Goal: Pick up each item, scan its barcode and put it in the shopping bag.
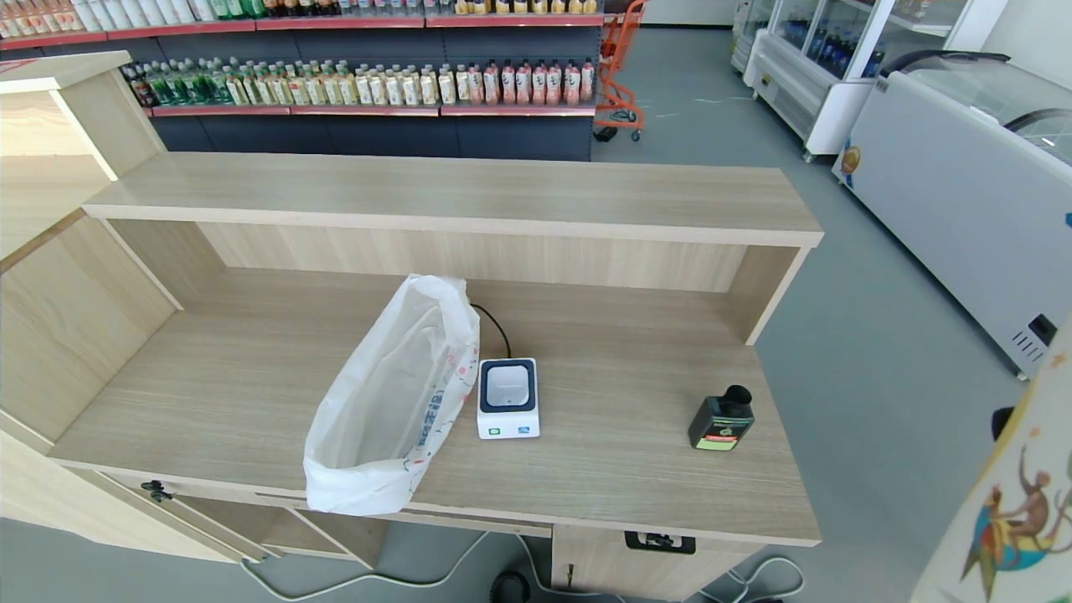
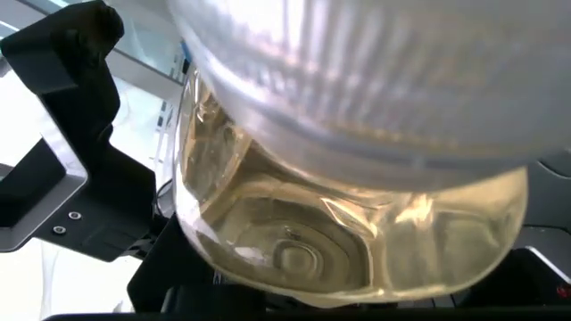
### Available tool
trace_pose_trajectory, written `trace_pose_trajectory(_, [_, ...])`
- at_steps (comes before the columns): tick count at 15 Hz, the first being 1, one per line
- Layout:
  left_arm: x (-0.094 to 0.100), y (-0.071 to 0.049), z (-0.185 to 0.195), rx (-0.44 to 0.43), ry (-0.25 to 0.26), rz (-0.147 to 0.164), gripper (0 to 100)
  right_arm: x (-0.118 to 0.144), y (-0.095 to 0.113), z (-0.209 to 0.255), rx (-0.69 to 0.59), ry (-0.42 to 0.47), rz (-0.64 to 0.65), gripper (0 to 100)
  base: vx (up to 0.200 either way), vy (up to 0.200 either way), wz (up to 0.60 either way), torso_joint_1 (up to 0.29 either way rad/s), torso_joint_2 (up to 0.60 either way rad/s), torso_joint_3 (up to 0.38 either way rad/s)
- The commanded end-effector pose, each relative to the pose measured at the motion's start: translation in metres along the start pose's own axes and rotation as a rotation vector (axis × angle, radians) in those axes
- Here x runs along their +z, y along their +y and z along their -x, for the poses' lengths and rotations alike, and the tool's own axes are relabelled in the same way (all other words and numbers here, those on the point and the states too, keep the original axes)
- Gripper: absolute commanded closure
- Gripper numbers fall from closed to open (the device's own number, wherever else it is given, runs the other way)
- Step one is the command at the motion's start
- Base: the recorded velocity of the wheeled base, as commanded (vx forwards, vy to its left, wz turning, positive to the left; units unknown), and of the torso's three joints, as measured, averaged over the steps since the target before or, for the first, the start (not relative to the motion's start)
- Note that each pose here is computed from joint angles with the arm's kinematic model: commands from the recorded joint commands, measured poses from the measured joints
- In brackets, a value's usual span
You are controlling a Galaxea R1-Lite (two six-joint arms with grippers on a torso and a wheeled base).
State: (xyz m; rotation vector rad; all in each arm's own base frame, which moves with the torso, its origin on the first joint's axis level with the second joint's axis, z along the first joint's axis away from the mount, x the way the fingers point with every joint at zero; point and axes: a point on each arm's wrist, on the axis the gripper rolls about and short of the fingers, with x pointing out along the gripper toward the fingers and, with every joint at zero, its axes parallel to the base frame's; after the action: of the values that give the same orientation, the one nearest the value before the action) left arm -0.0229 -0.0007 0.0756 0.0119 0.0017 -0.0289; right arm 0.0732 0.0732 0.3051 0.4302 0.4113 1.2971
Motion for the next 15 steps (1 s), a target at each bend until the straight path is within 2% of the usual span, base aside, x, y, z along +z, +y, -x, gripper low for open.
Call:
trace_pose_trajectory(1, [0.0,0.0,0.0,0.0,0.0,0.0,100,-0.001,0.0,0.001,-0.002,0.004,-0.003,100,0.0,0.0,0.0,0.0,0.0,0.0])
trace_pose_trajectory(9, [0.0,0.0,0.0,0.0,0.0,0.0,100,-0.008,-0.006,0.001,-0.034,0.009,0.019,100,0.0,0.0,0.0,0.0,0.0,0.0])
trace_pose_trajectory(11, [0.0,0.0,0.0,0.0,0.001,0.0,100,-0.013,-0.027,-0.001,-0.189,-0.002,0.136,100,0.0,0.0,0.0,0.0,0.0,0.0])
trace_pose_trajectory(15, [0.0,0.0,0.0,0.0,0.0,0.0,100,-0.023,-0.093,0.007,-0.786,0.054,0.558,100,0.0,0.0,0.0,0.0,0.0,0.0])
